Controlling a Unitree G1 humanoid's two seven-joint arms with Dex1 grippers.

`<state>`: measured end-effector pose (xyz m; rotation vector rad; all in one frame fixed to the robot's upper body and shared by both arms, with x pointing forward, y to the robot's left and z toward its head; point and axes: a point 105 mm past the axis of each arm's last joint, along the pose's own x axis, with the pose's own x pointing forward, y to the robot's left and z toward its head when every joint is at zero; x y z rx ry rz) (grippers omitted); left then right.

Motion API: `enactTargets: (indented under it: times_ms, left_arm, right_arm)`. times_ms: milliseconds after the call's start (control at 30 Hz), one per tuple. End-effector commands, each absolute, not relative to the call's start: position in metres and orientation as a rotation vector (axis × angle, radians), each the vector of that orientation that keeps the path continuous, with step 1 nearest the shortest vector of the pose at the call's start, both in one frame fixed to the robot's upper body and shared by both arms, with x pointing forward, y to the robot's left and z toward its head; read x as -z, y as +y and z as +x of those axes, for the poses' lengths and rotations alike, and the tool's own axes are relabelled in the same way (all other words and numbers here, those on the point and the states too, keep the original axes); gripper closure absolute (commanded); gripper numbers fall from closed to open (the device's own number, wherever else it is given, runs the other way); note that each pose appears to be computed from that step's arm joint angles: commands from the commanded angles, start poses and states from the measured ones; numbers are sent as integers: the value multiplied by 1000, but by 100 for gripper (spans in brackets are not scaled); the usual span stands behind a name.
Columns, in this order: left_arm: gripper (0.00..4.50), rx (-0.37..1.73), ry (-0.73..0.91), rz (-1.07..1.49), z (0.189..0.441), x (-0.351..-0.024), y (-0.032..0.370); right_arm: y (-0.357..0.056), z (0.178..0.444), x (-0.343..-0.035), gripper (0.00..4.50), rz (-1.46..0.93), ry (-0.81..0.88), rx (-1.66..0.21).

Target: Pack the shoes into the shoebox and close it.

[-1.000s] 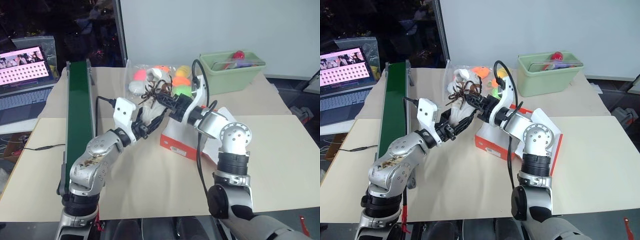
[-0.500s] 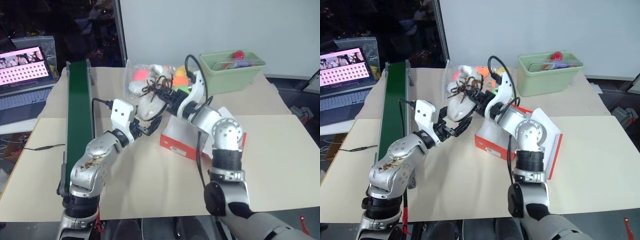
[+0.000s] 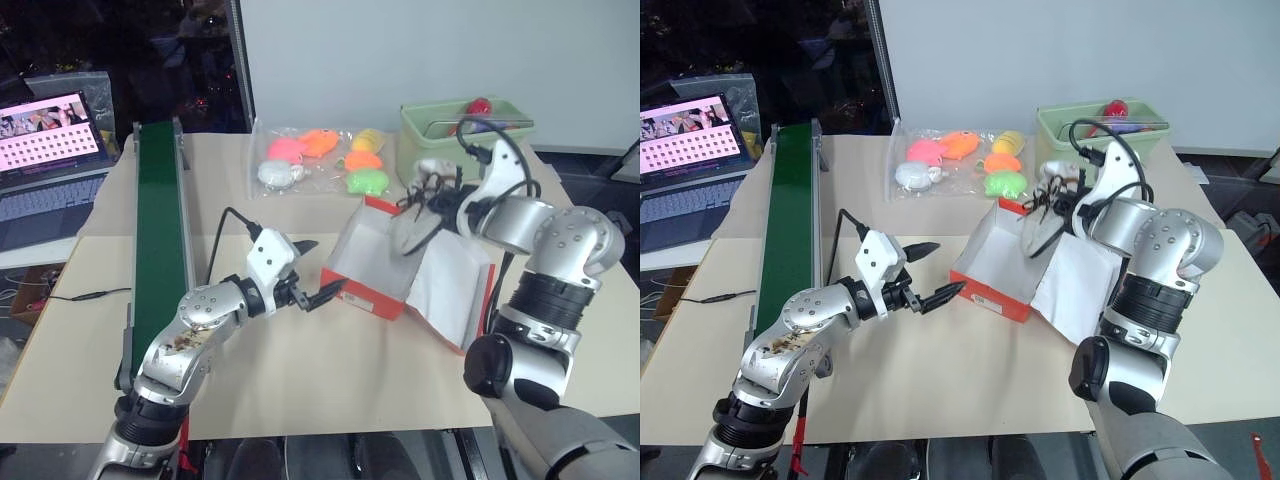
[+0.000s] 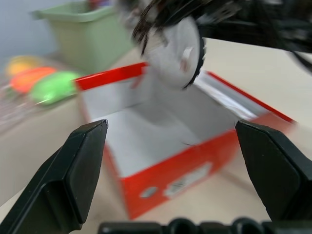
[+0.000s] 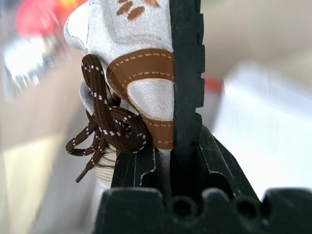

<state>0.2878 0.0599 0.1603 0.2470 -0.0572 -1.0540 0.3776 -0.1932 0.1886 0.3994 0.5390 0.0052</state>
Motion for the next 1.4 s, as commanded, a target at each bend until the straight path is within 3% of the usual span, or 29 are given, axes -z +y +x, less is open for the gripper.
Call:
enactTargets:
  times_ms: [33, 267, 533, 600, 800, 1067, 1233, 1333, 1400]
  left_arm:
    - [3, 1144, -122, 319, 284, -172, 58]
    - [3, 1195, -155, 380, 287, -181, 60]
    - [3, 1185, -171, 373, 285, -185, 58]
    - [0, 1180, -172, 375, 285, -185, 58]
    - [0, 1169, -174, 373, 287, -185, 57]
    - [0, 1165, -180, 371, 289, -186, 54]
    - [0, 1076, -173, 336, 300, -186, 63]
    - [0, 922, -179, 287, 316, -191, 75]
    - [0, 640, -184, 238, 340, -198, 97]
  right_arm:
    - [-199, 370, -179, 407, 399, 555, 38]
    - [-199, 366, -141, 407, 291, 707, 53]
    - [-186, 374, -138, 407, 205, 748, -20]
    - [-182, 377, -144, 314, 217, 723, -44]
    - [-171, 385, -165, 124, 162, 663, -102]
    - [-153, 391, -215, 124, 111, 508, -192]
    - [-129, 389, -252, 124, -3, 321, -312]
    - [-102, 378, -269, 124, -86, 174, -468]
    - [-73, 351, -270, 124, -260, 6, -694]
